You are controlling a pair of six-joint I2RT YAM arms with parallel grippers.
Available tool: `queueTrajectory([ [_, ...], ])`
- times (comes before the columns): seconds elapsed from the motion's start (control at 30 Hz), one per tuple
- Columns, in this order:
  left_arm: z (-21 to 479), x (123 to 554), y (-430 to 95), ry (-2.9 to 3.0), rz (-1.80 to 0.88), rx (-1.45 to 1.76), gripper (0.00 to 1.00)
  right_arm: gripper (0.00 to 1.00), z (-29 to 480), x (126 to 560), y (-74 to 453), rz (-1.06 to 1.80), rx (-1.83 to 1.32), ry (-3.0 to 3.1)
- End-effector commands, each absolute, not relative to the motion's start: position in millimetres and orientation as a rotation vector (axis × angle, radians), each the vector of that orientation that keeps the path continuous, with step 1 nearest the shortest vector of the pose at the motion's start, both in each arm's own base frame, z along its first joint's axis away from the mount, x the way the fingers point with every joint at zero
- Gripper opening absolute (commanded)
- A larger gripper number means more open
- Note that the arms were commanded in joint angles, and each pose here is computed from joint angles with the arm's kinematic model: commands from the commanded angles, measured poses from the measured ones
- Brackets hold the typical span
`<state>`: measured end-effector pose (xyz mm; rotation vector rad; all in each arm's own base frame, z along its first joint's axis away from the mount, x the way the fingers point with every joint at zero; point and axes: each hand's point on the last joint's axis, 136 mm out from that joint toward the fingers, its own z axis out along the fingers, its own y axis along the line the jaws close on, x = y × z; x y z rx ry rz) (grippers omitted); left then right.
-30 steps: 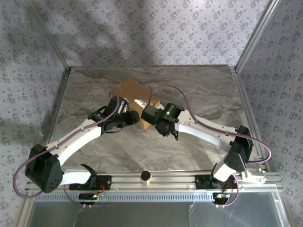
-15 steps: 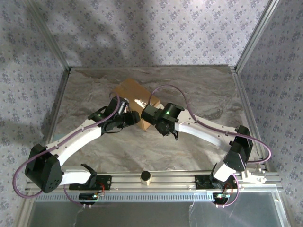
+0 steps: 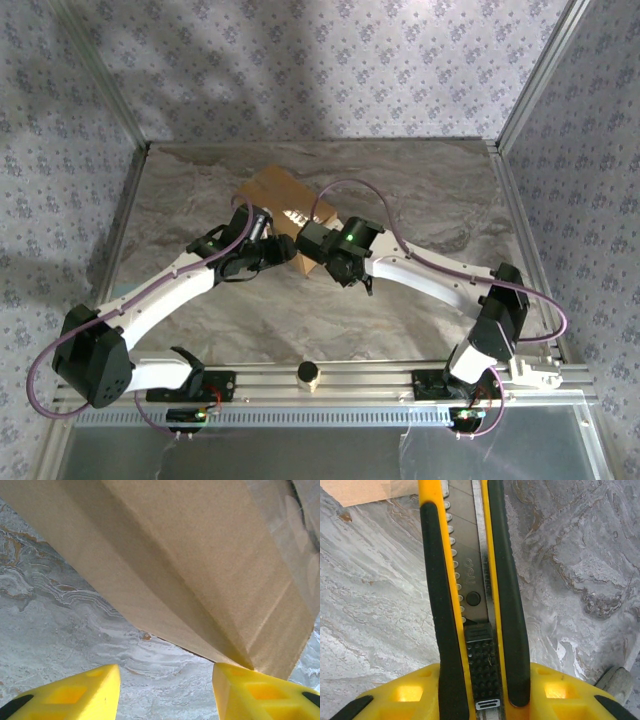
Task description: Unpack the express box
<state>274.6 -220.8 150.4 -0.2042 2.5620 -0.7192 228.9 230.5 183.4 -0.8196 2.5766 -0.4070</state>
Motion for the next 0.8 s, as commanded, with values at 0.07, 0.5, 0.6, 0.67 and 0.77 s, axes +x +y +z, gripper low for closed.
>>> queueTrajectory([
  [0.07,157,278,-225,2.529,-0.738,-0.211,0.52,0.00,191,233,229,-0.451,-0.821,2.553],
  [0.5,157,278,-230,2.522,-0.749,-0.214,0.52,0.00,197,232,230,-0.559,-0.865,2.511],
  [0.6,156,277,-234,2.524,-0.754,-0.207,0.52,0.00,197,231,234,-0.566,-0.882,2.505],
  [0.67,157,277,-235,2.522,-0.759,-0.207,0.52,0.00,196,230,235,-0.567,-0.891,2.503],
  [0.77,157,277,-238,2.519,-0.768,-0.207,0.52,0.00,197,229,239,-0.551,-0.894,2.504],
])
